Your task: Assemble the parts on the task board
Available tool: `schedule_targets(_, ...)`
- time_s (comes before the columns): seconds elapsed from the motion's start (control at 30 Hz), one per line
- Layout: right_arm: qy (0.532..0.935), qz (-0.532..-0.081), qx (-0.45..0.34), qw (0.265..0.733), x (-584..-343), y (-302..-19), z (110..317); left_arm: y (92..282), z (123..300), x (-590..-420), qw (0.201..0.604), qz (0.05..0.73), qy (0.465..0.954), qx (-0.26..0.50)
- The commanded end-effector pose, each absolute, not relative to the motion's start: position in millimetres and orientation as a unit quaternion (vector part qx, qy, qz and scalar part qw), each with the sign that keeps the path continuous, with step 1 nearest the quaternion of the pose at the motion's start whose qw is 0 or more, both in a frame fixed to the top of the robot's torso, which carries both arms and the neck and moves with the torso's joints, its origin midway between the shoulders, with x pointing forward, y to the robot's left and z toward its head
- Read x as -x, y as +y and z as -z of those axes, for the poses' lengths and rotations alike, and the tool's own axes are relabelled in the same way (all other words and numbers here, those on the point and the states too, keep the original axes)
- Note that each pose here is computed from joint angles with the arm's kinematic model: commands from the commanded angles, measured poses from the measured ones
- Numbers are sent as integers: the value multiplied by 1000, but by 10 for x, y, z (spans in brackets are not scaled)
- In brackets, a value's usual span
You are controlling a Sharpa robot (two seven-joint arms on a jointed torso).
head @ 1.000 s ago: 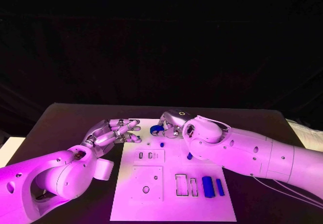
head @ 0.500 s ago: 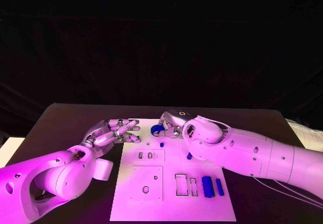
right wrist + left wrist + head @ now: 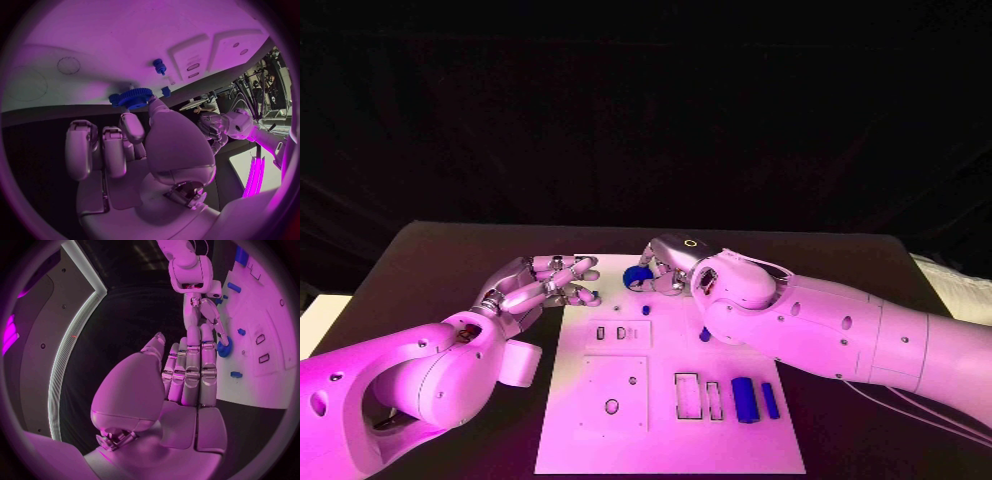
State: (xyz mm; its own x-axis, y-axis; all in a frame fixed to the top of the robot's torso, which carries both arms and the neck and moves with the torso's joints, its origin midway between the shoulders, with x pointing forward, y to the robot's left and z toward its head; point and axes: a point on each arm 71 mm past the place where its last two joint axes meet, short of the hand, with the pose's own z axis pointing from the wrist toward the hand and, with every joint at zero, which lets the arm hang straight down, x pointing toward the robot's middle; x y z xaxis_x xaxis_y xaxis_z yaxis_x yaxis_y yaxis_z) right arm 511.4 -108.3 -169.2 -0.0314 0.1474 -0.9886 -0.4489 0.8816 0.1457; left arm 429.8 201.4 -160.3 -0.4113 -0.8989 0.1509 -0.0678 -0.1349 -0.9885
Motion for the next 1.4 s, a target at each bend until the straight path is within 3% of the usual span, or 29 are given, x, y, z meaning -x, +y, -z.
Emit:
schedule_targets(0.03, 689, -201, 114, 686, -5113, -1103, 1734, 1997, 1591, -4292, 329, 626, 566, 424)
schedule_targets(0.57, 688, -208, 113, 686, -5109, -1106, 1731, 2003, 1593, -4293, 329, 625, 566, 424)
schedule_targets(0.8, 731, -202, 94, 645, -5150, -1167, 1823, 2005, 1594, -4291, 329, 624, 567, 425)
schedule_targets(1.0, 741, -201, 86, 635, -5163, -1190, 1845, 2009, 1594, -4291, 329, 624, 567, 425)
schedule_targets(1.17, 730, -209, 82, 646, -5150, -1182, 1815, 2010, 1594, -4291, 329, 624, 567, 425)
schedule_targets(1.4, 678, -235, 60, 694, -5121, -1285, 1696, 2018, 1596, -4295, 330, 623, 567, 426)
